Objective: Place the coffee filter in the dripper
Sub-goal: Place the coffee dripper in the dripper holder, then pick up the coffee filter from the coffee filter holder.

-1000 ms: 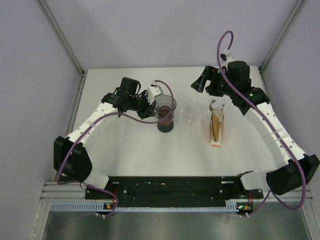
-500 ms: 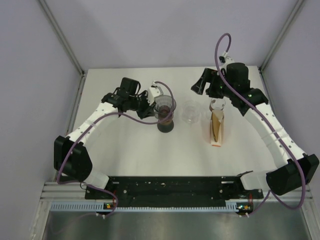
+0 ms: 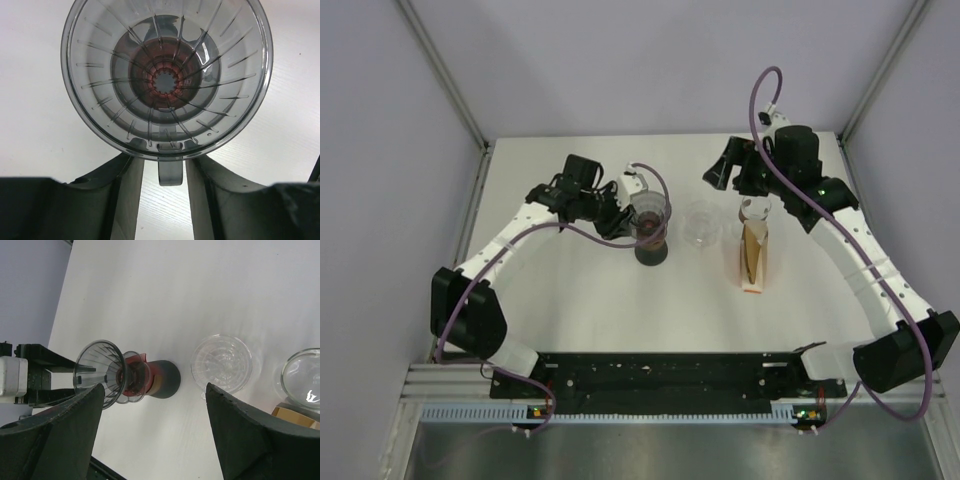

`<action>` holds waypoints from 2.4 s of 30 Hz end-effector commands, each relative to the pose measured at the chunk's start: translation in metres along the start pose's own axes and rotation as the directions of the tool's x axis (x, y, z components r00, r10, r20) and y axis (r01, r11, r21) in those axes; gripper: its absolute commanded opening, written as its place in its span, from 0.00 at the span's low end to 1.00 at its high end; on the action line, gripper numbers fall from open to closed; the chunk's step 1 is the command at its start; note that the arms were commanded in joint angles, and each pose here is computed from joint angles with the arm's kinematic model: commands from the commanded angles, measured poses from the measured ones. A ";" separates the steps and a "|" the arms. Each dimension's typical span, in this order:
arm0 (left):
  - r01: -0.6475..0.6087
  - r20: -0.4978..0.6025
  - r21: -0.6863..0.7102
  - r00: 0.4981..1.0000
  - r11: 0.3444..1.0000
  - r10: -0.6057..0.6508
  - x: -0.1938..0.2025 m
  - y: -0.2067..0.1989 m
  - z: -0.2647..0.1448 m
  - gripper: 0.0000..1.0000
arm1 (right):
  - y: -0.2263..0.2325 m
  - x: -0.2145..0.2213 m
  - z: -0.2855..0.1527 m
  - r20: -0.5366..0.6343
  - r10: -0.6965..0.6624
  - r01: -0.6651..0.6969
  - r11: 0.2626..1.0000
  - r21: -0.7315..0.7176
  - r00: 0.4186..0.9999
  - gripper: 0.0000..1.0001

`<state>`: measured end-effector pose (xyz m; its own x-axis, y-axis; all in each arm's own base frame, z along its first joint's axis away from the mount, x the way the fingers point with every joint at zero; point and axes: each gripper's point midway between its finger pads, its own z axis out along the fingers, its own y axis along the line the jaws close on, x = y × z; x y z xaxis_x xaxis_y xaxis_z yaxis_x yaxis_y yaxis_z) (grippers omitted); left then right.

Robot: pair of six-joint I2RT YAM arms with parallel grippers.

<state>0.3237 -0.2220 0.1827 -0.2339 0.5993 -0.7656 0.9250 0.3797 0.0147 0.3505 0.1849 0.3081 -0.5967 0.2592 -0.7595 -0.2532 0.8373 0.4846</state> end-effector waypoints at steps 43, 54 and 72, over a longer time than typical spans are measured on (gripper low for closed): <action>0.145 -0.041 -0.221 0.987 0.964 -0.158 -0.020 0.011 -0.077 0.91 | -0.157 0.151 -0.006 -0.273 -0.002 0.141 0.859 0.491 0.962 0.24; 0.145 -0.041 -0.217 0.987 0.965 -0.157 -0.020 0.009 -0.078 0.91 | -0.173 0.154 0.001 -0.282 -0.018 0.174 0.825 0.538 0.959 0.18; 0.142 -0.038 -0.222 0.987 0.965 -0.154 -0.022 0.009 -0.081 0.90 | -0.160 0.158 0.003 -0.316 -0.072 0.213 0.872 0.441 0.946 0.32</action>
<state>0.3105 -0.1735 0.2228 -0.4347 0.5892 -0.6811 0.7969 0.6039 0.0139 0.2912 0.0915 0.1024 -0.8067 0.0372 -0.5898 0.0031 0.9983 0.0587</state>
